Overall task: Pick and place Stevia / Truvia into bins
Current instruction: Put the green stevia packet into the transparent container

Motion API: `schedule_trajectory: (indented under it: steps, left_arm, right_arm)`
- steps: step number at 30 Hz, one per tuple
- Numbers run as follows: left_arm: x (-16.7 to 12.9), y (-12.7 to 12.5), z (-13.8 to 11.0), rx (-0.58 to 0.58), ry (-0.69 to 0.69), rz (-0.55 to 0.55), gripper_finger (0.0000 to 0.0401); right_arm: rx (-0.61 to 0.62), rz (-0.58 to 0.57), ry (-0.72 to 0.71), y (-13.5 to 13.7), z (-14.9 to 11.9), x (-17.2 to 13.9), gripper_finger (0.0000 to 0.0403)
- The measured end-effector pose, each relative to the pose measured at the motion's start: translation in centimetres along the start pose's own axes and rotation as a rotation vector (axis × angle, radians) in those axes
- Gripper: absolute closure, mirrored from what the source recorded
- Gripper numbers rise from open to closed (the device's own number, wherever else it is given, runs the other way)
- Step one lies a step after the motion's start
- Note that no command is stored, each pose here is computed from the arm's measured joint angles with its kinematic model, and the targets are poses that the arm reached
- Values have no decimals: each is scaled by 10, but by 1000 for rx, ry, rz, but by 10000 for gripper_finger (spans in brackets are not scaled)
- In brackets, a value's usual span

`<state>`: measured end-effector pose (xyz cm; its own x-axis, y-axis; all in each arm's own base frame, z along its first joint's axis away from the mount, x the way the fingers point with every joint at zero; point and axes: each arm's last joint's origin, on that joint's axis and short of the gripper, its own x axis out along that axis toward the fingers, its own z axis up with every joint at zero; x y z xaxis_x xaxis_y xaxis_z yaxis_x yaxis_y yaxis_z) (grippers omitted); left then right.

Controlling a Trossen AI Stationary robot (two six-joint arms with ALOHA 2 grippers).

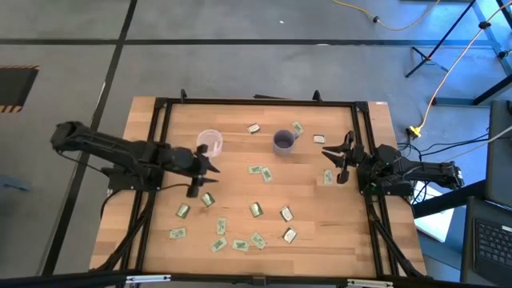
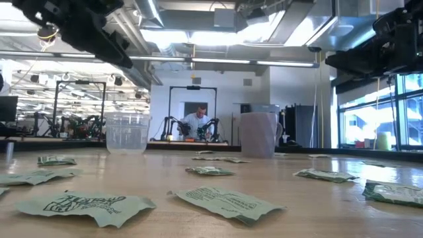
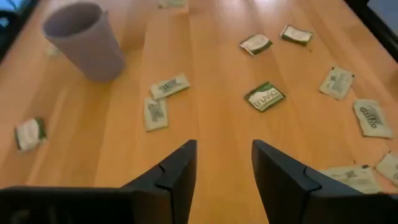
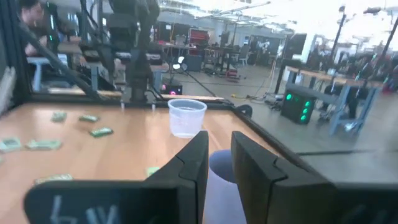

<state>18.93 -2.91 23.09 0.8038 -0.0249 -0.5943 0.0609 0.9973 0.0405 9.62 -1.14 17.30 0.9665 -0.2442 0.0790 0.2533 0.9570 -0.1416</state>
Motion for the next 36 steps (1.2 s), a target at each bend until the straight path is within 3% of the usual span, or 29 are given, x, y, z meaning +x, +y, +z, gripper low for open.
schedule_trajectory:
  steps: [7, 12, 17, 25, 30, 36]
  left_arm:
    - [19, -19, 20, -84, 185, 55, 253]
    - [27, -25, 23, -213, 434, 21, 253]
    - [34, -32, 7, -263, 665, 61, 253]
    - [60, -53, -14, -270, 846, 38, 253]
    - [68, -68, -26, -433, 1013, -34, 253]
    - [75, -78, -37, -466, 1069, 35, 253]
  right_arm:
    - [21, 0, 0, 0, 0, 0, 328]
    - [-6, -3, -14, 0, 1, 0, 328]
    - [-53, -6, -26, 0, 3, 0, 328]
    - [-52, -6, -29, 0, 3, 0, 328]
    - [-52, -6, -28, 0, 3, 0, 328]
    - [-54, -6, -28, 0, 3, 0, 328]
